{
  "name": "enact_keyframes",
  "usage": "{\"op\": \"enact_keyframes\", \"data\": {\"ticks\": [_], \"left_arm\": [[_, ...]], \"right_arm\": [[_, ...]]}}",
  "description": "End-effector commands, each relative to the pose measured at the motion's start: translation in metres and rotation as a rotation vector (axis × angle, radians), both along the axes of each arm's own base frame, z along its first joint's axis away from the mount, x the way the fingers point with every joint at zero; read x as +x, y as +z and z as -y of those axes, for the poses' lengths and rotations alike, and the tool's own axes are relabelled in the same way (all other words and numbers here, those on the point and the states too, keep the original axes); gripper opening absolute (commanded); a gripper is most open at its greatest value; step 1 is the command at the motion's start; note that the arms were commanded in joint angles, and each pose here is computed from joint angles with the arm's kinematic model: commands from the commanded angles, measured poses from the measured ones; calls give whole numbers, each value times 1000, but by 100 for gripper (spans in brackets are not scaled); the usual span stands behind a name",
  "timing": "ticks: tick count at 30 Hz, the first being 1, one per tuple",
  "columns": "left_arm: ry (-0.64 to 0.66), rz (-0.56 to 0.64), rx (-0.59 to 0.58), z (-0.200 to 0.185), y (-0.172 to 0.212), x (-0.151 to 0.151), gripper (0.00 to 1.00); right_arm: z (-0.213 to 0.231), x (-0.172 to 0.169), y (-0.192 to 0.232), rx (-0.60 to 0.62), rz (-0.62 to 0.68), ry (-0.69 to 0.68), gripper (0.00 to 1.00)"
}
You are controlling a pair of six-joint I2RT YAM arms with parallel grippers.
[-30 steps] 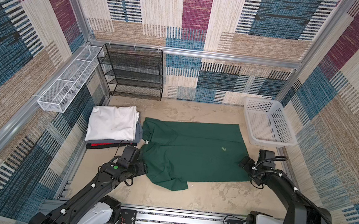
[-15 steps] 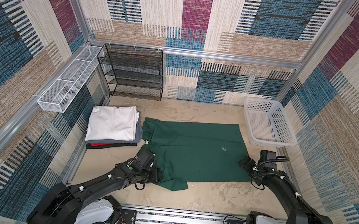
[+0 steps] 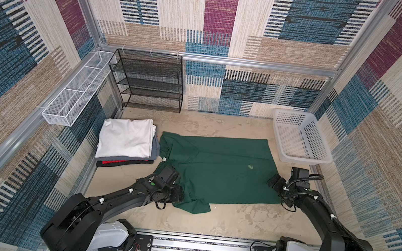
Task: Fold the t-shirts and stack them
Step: 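Grasp the near hem with the right gripper while the left grasps the sleeve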
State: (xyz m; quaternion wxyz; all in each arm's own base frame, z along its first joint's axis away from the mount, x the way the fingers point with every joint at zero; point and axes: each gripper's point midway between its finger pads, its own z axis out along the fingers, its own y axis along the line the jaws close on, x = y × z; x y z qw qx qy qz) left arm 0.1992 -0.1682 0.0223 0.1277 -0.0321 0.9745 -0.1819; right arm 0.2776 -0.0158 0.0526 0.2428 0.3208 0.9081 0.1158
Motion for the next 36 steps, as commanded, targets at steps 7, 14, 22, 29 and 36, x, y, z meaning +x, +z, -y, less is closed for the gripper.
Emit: {"op": "enact_keyframes", "data": {"ticks": [7, 14, 22, 29, 36], "left_arm": [[170, -94, 273, -75, -10, -30, 63], [300, -75, 228, -106, -1, -19, 65], [200, -16, 214, -95, 36, 4, 70], [113, 103, 177, -74, 74, 4, 74], [-87, 109, 147, -25, 72, -6, 74]], "right_arm": [[6, 4, 2, -39, 8, 3, 99], [6, 4, 0, -42, 8, 7, 99], [-1, 0, 0, -12, -8, 32, 99], [-32, -19, 6, 67, -41, 70, 99], [-68, -50, -7, 38, -233, 119, 99]]}}
